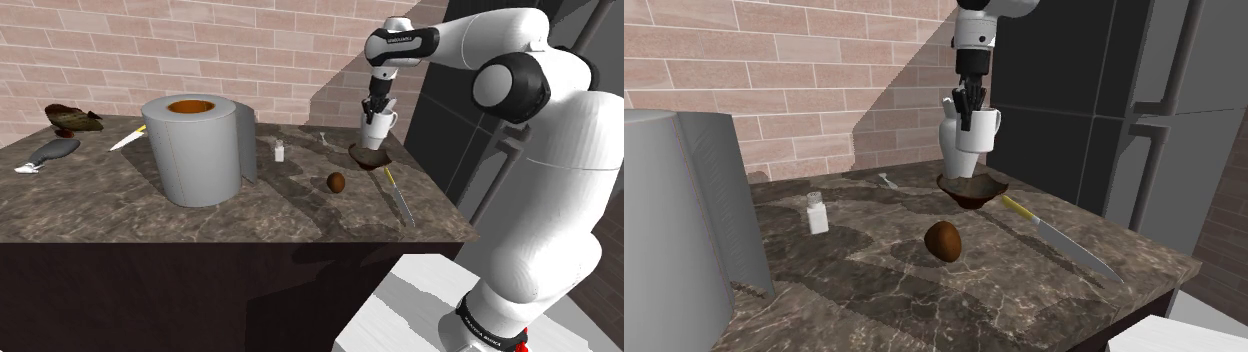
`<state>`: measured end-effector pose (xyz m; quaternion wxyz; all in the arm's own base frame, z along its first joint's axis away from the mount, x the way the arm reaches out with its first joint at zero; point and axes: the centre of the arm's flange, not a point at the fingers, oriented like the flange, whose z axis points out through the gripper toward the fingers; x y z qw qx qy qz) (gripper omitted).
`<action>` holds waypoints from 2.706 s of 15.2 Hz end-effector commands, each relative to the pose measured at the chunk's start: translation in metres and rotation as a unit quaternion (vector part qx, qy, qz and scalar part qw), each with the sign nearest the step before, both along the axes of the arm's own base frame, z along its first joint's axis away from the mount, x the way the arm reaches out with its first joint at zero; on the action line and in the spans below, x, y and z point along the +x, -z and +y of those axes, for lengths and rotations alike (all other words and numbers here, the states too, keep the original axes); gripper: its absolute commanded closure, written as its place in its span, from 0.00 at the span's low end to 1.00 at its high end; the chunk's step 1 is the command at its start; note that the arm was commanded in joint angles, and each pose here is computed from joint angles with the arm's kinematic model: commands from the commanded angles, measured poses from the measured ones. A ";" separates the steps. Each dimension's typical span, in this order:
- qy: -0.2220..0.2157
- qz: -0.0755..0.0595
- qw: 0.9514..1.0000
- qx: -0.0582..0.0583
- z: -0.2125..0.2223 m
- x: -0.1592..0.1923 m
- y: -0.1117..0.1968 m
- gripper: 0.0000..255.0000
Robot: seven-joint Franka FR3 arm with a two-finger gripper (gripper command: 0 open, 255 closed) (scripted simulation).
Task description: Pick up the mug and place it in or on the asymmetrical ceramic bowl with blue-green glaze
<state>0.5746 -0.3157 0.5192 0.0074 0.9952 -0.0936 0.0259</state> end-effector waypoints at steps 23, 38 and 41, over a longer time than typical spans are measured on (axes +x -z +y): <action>-0.001 0.000 1.000 0.000 -0.020 0.001 0.091 1.00; -0.001 0.000 1.000 0.000 -0.019 -0.001 0.041 0.00; -0.001 0.000 1.000 0.000 -0.019 -0.001 0.041 0.00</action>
